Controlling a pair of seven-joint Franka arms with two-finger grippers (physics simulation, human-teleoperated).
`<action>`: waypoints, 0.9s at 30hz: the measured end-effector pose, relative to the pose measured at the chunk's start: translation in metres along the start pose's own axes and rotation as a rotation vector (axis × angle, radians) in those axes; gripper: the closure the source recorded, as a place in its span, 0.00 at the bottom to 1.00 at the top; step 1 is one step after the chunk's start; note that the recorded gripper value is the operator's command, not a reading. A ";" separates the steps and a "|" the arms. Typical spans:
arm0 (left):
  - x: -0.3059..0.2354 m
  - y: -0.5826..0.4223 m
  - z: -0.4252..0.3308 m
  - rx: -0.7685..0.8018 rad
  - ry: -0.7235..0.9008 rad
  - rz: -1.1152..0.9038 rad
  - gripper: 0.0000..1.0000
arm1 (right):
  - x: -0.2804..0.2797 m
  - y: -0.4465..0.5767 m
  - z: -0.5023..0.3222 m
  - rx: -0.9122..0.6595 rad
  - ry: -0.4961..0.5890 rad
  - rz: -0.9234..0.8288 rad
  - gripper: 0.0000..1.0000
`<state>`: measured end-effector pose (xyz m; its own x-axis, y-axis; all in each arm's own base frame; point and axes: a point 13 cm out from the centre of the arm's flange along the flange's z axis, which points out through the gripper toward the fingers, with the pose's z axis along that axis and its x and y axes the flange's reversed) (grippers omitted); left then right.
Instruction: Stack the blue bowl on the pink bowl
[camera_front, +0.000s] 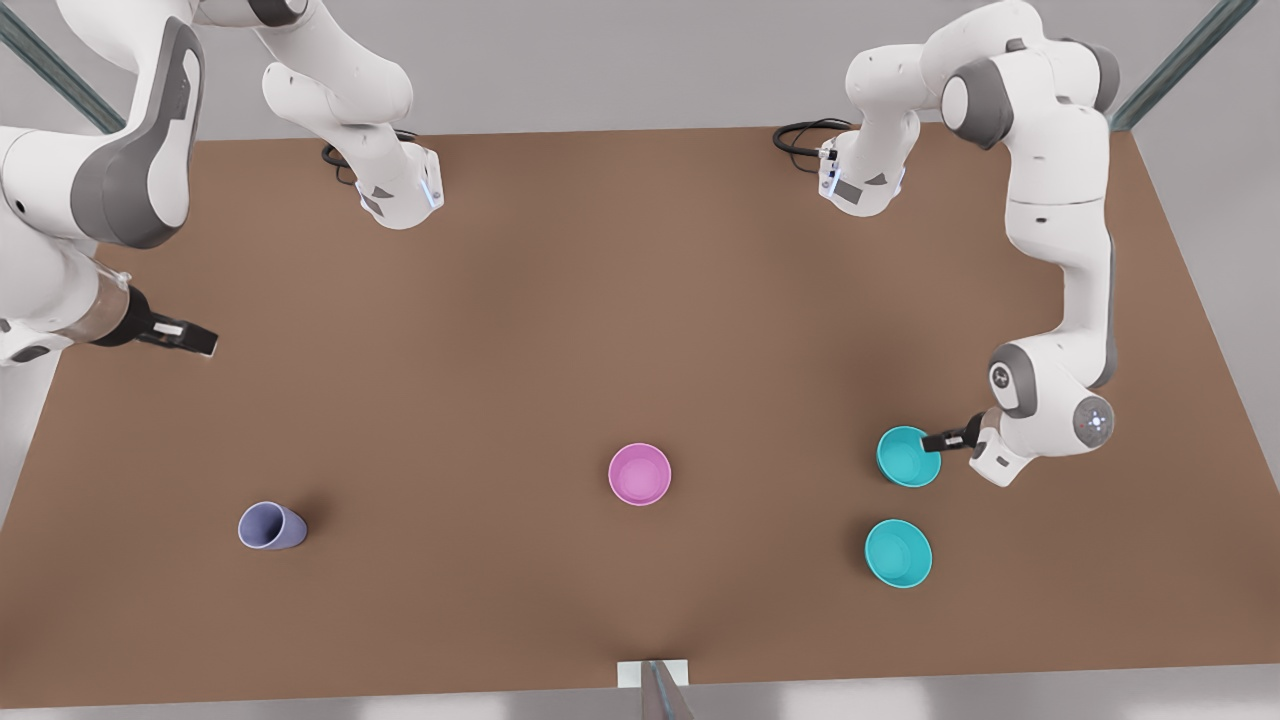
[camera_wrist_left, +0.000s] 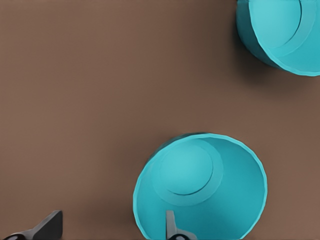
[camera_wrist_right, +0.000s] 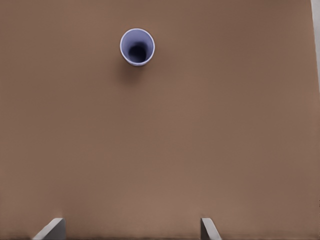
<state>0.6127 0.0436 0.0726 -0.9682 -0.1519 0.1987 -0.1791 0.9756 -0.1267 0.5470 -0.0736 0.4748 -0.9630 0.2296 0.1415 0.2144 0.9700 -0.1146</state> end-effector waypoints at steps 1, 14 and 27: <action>-0.001 0.002 0.005 0.002 -0.009 0.010 0.00 | 0.001 -0.001 0.001 0.000 0.008 -0.010 0.00; -0.004 -0.020 0.025 0.068 -0.049 0.111 0.32 | 0.010 -0.003 0.013 0.003 0.075 -0.118 0.00; -0.012 -0.055 -0.006 0.117 -0.105 0.149 0.79 | 0.011 -0.001 0.023 0.004 0.110 -0.180 0.00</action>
<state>0.6351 -0.0073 0.0835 -0.9973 -0.0295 0.0675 -0.0462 0.9644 -0.2603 0.5327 -0.0737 0.4543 -0.9620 0.0606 0.2663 0.0401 0.9958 -0.0819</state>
